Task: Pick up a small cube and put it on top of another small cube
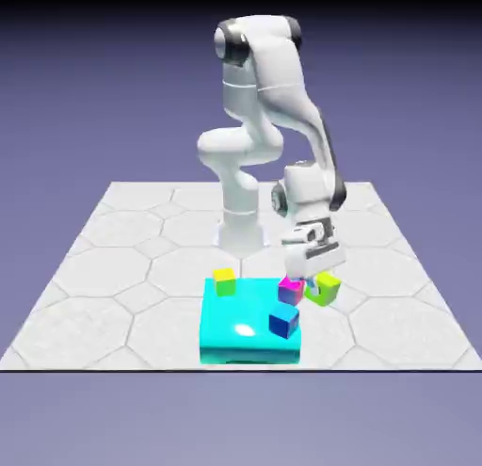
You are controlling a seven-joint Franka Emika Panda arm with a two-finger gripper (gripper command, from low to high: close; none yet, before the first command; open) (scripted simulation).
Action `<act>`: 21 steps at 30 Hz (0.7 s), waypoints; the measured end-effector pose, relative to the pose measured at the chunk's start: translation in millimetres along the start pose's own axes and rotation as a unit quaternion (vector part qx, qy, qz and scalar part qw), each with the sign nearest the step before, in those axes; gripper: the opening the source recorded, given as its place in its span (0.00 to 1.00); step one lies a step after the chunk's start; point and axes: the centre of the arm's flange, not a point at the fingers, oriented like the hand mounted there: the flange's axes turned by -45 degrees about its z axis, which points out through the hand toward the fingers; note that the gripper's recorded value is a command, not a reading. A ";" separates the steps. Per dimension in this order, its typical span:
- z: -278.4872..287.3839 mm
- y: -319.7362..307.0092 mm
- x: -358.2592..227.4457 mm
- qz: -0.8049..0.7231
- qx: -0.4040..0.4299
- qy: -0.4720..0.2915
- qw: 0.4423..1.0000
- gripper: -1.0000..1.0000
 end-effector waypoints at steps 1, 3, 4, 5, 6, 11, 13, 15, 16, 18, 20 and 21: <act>-6.8 4.4 -2.9 0.006 -0.004 0.000 1.000 0.00; -20.2 11.2 -8.3 0.017 -0.009 0.002 1.000 0.00; -26.7 13.6 -10.8 0.022 -0.010 0.004 1.000 0.00; -33.0 15.6 -13.3 0.028 -0.011 0.006 1.000 0.00; -39.1 17.6 -16.2 0.034 -0.011 0.008 0.999 0.00; -65.7 25.0 -33.3 0.072 -0.001 0.020 0.997 0.00; -74.1 25.6 -40.7 0.088 0.008 0.026 0.996 0.00; -80.9 24.8 -48.3 0.104 0.020 0.032 0.994 0.00; -83.7 23.9 -52.1 0.112 0.028 0.035 0.993 0.00; -88.3 20.8 -59.7 0.128 0.045 0.040 0.990 0.00; -90.1 18.6 -63.7 0.137 0.055 0.043 0.988 0.00; -90.1 18.6 -63.7 0.137 0.055 0.043 0.988 0.00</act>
